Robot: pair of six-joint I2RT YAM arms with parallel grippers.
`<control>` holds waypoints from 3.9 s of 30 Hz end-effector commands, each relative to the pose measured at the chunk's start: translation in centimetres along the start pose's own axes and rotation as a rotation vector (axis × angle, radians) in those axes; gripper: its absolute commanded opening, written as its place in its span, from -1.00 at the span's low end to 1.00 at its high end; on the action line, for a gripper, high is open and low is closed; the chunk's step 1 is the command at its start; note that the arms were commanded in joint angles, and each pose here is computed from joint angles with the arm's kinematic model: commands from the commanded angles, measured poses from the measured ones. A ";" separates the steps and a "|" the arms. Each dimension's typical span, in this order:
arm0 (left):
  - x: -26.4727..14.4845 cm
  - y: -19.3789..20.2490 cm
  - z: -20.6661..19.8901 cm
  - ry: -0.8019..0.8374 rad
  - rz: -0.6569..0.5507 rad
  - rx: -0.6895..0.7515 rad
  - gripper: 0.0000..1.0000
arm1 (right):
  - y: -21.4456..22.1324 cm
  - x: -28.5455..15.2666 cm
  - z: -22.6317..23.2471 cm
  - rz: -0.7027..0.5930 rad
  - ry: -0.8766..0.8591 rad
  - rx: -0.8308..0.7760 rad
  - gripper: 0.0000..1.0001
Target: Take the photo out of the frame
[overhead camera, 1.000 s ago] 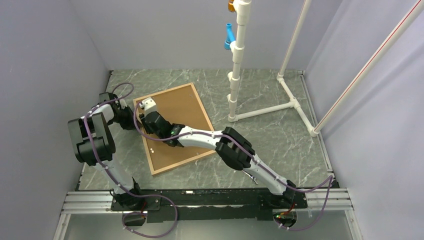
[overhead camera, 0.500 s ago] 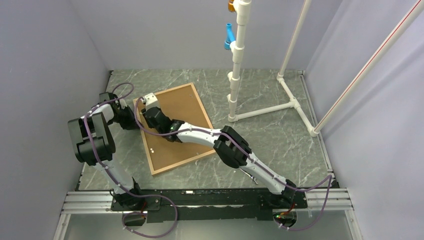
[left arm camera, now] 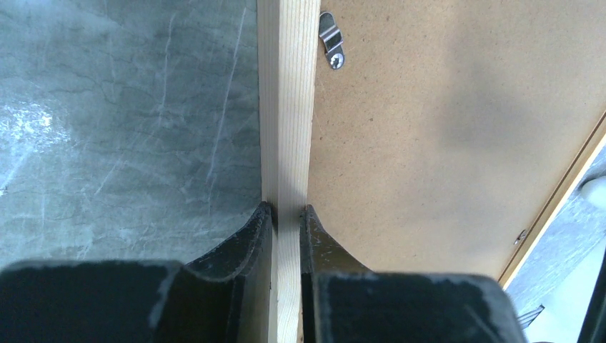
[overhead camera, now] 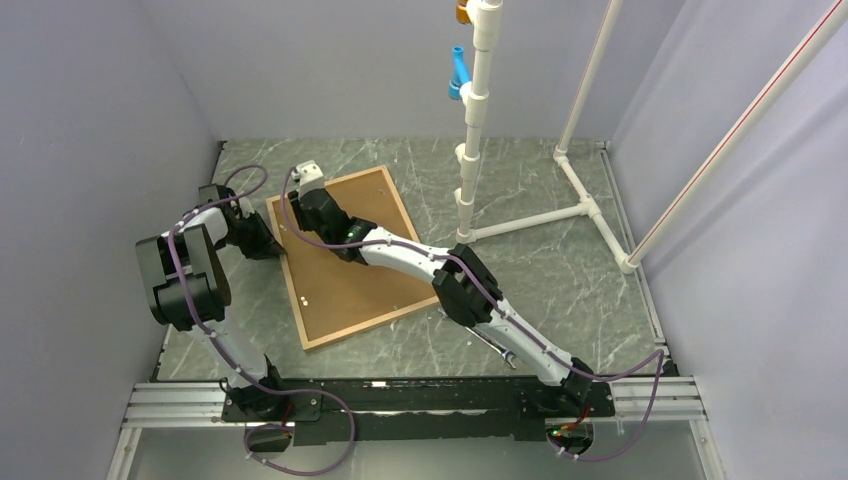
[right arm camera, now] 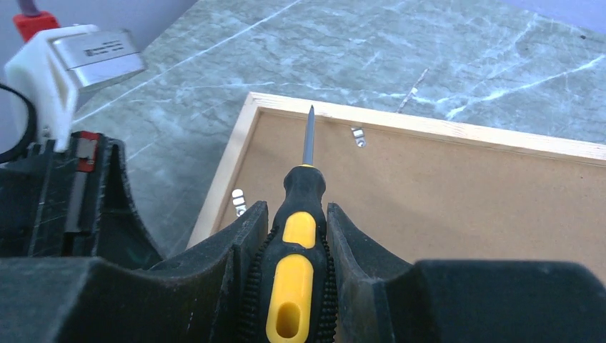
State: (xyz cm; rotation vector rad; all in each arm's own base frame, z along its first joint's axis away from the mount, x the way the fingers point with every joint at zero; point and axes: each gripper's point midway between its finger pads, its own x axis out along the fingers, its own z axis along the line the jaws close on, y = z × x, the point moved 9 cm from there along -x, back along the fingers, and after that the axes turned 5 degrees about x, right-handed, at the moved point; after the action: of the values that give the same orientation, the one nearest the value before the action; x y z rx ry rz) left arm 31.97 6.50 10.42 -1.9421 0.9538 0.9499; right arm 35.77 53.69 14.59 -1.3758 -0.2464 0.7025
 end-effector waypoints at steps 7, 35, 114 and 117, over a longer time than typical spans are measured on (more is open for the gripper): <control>0.5 -0.2 0.8 -0.037 0.006 0.007 -0.98 | -1.3 0.2 -0.7 -0.035 0.035 0.002 -1.00; 0.6 -0.2 0.8 -0.044 0.008 -0.003 -1.00 | -0.9 0.3 -3.5 -0.025 0.296 -0.099 -1.00; 2.6 -7.4 2.0 0.058 -0.126 -0.166 0.01 | 2.1 1.0 -3.3 0.107 -0.137 -0.112 -1.00; 2.5 -7.5 1.7 0.075 -0.125 -0.165 0.00 | 2.3 1.0 -3.2 0.106 -0.170 -0.179 -1.00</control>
State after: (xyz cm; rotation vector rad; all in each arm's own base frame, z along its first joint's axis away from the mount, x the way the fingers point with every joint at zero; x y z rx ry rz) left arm 38.60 10.98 10.27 -2.1617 0.7588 0.9371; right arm 38.03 50.01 8.50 -1.4811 -0.1802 0.9052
